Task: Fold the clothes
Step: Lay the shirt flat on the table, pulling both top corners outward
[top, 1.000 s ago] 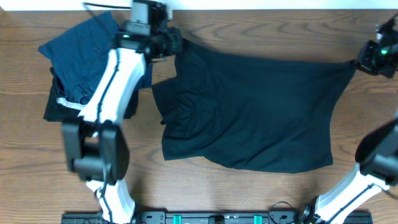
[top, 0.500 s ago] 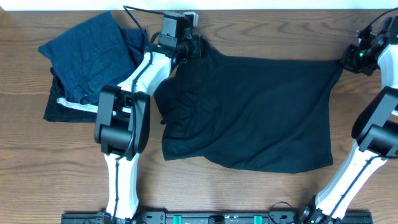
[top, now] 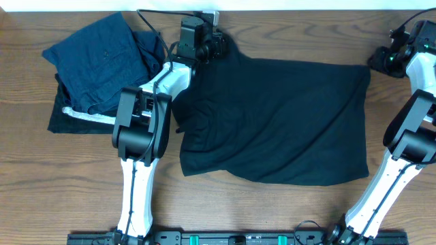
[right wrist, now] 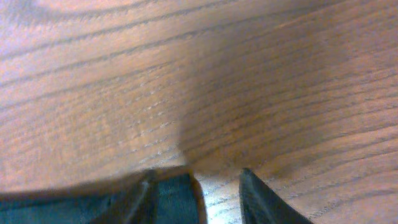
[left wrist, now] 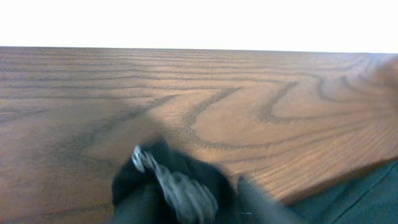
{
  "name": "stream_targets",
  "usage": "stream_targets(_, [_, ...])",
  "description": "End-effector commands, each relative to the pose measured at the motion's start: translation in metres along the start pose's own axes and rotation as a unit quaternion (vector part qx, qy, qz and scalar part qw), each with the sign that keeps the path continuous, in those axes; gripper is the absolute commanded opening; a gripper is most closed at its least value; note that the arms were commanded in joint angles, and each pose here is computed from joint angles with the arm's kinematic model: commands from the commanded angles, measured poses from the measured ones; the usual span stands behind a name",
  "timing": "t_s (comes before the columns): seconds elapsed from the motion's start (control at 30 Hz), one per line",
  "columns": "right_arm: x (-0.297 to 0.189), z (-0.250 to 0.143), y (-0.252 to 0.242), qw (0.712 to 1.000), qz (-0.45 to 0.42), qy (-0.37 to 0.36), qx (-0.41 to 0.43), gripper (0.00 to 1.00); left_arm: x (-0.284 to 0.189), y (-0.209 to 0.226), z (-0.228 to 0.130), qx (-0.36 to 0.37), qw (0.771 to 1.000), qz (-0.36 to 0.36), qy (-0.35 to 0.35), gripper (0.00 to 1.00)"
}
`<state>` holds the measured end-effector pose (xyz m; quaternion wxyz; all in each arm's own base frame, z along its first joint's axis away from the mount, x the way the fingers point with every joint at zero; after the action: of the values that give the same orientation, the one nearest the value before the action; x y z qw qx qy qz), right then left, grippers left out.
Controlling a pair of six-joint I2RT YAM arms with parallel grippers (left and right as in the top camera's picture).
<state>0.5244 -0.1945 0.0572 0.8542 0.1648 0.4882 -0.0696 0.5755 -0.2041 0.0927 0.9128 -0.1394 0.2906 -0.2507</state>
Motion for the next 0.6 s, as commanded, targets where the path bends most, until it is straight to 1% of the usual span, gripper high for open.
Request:
stream_targets(0.0, [-0.002, 0.006, 0.004, 1.0, 0.0, -0.009, -0.008, 0.55, -0.015, -0.006, 0.031, 0.012, 0.999, -0.002, -0.03, 0.68])
stream_targets(0.13, [-0.023, 0.017, 0.012, 0.999, 0.004, -0.023, -0.023, 0.56, -0.041, -0.015, 0.058, 0.013, 0.999, 0.001, -0.04, 0.68])
stream_targets(0.2, [-0.039, 0.022, 0.02, 0.999, 0.007, -0.029, -0.028, 0.55, -0.06, -0.02, 0.071, 0.009, 0.999, 0.006, -0.036, 0.66])
stream_targets(0.27, [-0.054, 0.021, 0.029, 0.999, 0.01, -0.023, -0.031, 0.53, -0.081, -0.023, 0.078, -0.001, 1.0, 0.017, -0.019, 0.54])
stream_targets(0.3, [-0.06, 0.019, 0.033, 0.999, 0.011, -0.016, -0.031, 0.53, -0.091, -0.023, 0.078, -0.008, 1.0, 0.022, -0.006, 0.45])
stream_targets(0.33, [-0.066, 0.015, 0.04, 0.999, 0.016, -0.005, -0.033, 0.5, -0.099, -0.023, 0.075, -0.015, 0.999, 0.031, 0.01, 0.33])
stream_targets(0.37, [-0.07, 0.01, 0.048, 0.999, 0.025, 0.006, -0.035, 0.47, -0.109, -0.022, 0.071, -0.025, 0.998, 0.046, 0.031, 0.2])
stream_targets(0.4, [-0.072, 0.005, 0.058, 0.998, 0.041, 0.019, -0.04, 0.4, -0.115, -0.019, 0.065, -0.033, 0.996, 0.063, 0.05, 0.11])
stream_targets(0.43, [-0.072, 0.0, 0.068, 0.997, 0.057, 0.029, -0.048, 0.32, -0.121, -0.016, 0.057, -0.04, 0.993, 0.082, 0.071, 0.06])
stream_targets(0.47, [-0.072, -0.005, 0.079, 0.995, 0.075, 0.041, -0.054, 0.23, -0.124, -0.013, 0.05, -0.046, 0.99, 0.095, 0.089, 0.06])
stream_targets(0.5, [-0.07, -0.011, 0.091, 0.993, 0.091, 0.052, -0.058, 0.11, -0.126, -0.012, 0.04, -0.052, 0.987, 0.102, 0.11, 0.06])
stream_targets(0.57, [-0.067, -0.019, 0.113, 0.988, 0.117, 0.069, -0.07, 0.01, -0.127, -0.012, 0.024, -0.06, 0.982, 0.109, 0.145, 0.06])
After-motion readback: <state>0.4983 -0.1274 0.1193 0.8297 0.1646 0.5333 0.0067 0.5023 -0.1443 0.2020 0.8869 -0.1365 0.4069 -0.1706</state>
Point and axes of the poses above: each gripper's point midway between its finger pads, its own x axis out along the fingers, its own y axis along the line the jaws close on, z = x × y, the point moved 4 cm from there along -x, back along the fingers
